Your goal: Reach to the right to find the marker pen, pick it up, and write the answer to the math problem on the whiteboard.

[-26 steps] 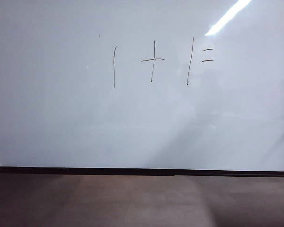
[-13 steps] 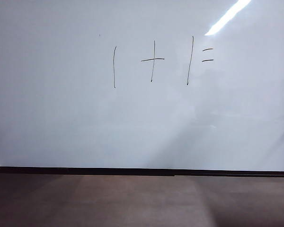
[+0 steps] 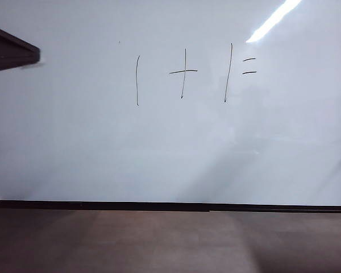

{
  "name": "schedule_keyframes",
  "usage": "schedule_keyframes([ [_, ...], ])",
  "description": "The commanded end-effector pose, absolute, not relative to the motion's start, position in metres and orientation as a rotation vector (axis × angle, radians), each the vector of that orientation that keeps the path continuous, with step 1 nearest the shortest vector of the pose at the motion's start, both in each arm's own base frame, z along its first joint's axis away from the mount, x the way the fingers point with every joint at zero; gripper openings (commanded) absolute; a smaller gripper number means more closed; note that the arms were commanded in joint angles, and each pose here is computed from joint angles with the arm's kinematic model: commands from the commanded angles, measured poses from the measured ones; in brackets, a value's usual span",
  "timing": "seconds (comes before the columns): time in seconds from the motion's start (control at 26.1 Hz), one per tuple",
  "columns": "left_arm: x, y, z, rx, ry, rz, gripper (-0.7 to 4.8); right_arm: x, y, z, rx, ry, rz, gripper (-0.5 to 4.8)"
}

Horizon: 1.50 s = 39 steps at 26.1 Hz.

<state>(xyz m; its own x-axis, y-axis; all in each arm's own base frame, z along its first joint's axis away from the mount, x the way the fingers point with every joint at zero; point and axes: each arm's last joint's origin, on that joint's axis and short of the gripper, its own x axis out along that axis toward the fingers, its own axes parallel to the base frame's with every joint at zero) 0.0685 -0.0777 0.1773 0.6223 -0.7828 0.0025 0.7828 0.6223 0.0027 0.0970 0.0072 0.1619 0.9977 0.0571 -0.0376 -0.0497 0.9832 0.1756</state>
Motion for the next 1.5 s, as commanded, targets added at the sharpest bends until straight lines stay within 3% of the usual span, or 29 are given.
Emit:
schedule_keyframes([
  [0.04, 0.067, -0.087, 0.206, -0.004, -0.008, -0.987, 0.27, 0.097, 0.007, 0.162, 0.22, 0.031, 0.056, 0.0],
  [0.19, 0.079, -0.108, 0.246, 0.01, 0.027, -1.053, 0.27, 0.097, 0.007, 0.162, 0.259, 0.032, 0.051, 0.0],
  [0.35, 0.125, -0.167, 0.29, 0.02, 0.05, -1.053, 0.27, 0.097, 0.006, 0.162, 0.26, 0.022, -0.007, 0.0],
  [0.61, 0.212, -0.286, 0.281, 0.065, 0.157, -1.05, 0.27, 0.097, -0.001, 0.169, 0.27, -0.078, -0.206, 0.0],
  [0.88, 0.247, -0.348, 0.269, 0.082, 0.156, -0.939, 0.27, 0.095, -0.004, 0.17, 0.274, -0.104, -0.344, 0.0],
  [1.11, 0.25, -0.372, 0.259, 0.091, 0.155, -0.904, 0.27, 0.095, -0.006, 0.173, 0.284, -0.142, -0.399, 0.0],
  [1.23, 0.246, -0.375, 0.258, 0.096, 0.165, -0.934, 0.27, 0.094, -0.005, 0.18, 0.299, -0.195, -0.341, -0.01],
  [1.38, 0.245, -0.375, 0.258, 0.101, 0.175, -0.944, 0.27, 0.084, -0.006, 0.215, 0.343, -0.326, -0.341, -0.03],
  [1.5, 0.246, -0.375, 0.258, 0.102, 0.178, -0.94, 0.27, 0.072, -0.01, 0.25, 0.321, -0.408, -0.46, -0.02],
])
